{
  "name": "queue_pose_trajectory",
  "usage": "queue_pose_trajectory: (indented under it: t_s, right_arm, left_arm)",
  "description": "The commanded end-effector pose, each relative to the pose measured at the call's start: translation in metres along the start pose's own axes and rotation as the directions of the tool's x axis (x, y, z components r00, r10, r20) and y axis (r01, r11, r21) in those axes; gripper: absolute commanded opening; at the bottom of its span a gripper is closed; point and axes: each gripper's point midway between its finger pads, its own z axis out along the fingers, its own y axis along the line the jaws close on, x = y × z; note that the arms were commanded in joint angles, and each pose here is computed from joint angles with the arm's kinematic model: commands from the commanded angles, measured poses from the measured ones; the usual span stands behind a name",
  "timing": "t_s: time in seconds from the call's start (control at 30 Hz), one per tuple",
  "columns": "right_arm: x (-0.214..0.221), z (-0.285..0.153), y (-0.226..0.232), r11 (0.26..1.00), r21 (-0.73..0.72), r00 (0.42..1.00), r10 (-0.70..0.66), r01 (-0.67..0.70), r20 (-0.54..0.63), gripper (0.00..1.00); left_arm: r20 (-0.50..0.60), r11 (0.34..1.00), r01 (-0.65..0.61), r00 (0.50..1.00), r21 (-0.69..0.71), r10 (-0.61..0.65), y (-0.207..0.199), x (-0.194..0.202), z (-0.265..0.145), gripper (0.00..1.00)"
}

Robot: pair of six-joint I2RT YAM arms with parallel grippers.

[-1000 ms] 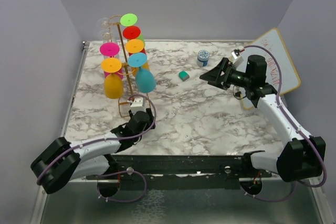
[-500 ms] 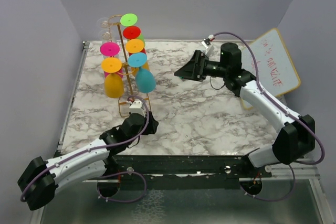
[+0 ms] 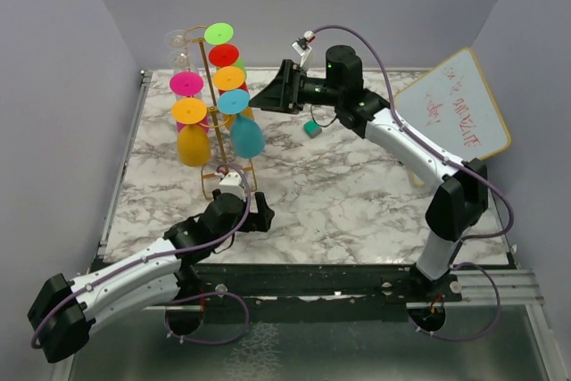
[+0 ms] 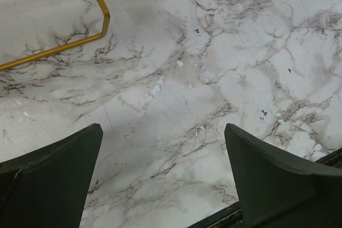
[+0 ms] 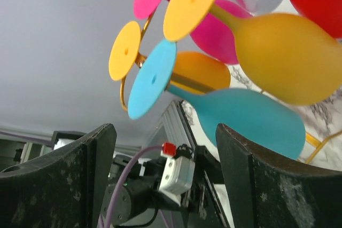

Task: Take the wine glass off the wine glass rack
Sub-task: Pick up the wine glass from the wine rack.

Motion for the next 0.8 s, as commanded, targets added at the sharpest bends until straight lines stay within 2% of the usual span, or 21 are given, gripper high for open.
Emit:
queue_pose_trajectory:
  t_s: [0.0,0.3,0.47,0.6,0.67,0.77]
  right_arm:
    - [-0.005,0.023,-0.003,0.999,-0.003,0.999,0.037,-0.037,-0.005,0.79]
    - [-0.010,0.042,0.007,0.999,-0.034,0.999,0.032,-0.033,-0.015,0.64]
    - [-0.010,0.041,0.007,0.999,-0.023,0.999,0.046,-0.047,-0.010,0.60]
    - [-0.010,0.039,0.009,0.998,-0.027,0.999,0.053,-0.053,-0.008,0.49]
    - [-0.010,0.038,0.011,0.998,-0.037,0.999,0.052,-0.053,-0.006,0.39]
    - [-0.011,0.037,0.015,0.998,-0.046,0.999,0.052,-0.052,-0.006,0.36]
  left_arm:
    - [0.072,1.000,-0.012,0.997,0.000,0.012,-0.002,-0.019,-0.007,0.99]
    - [0.078,0.999,-0.028,0.997,0.024,0.026,-0.006,-0.023,-0.011,0.99]
    - [0.064,0.999,-0.034,0.997,0.016,0.033,-0.005,-0.020,-0.010,0.99]
    - [0.055,0.999,-0.030,0.998,0.017,0.029,-0.006,-0.019,-0.009,0.99]
    - [0.050,0.999,-0.032,0.998,0.014,0.031,-0.006,-0.019,-0.009,0.99]
    - [0.040,0.999,-0.043,0.998,0.019,0.043,-0.007,-0.018,-0.008,0.99]
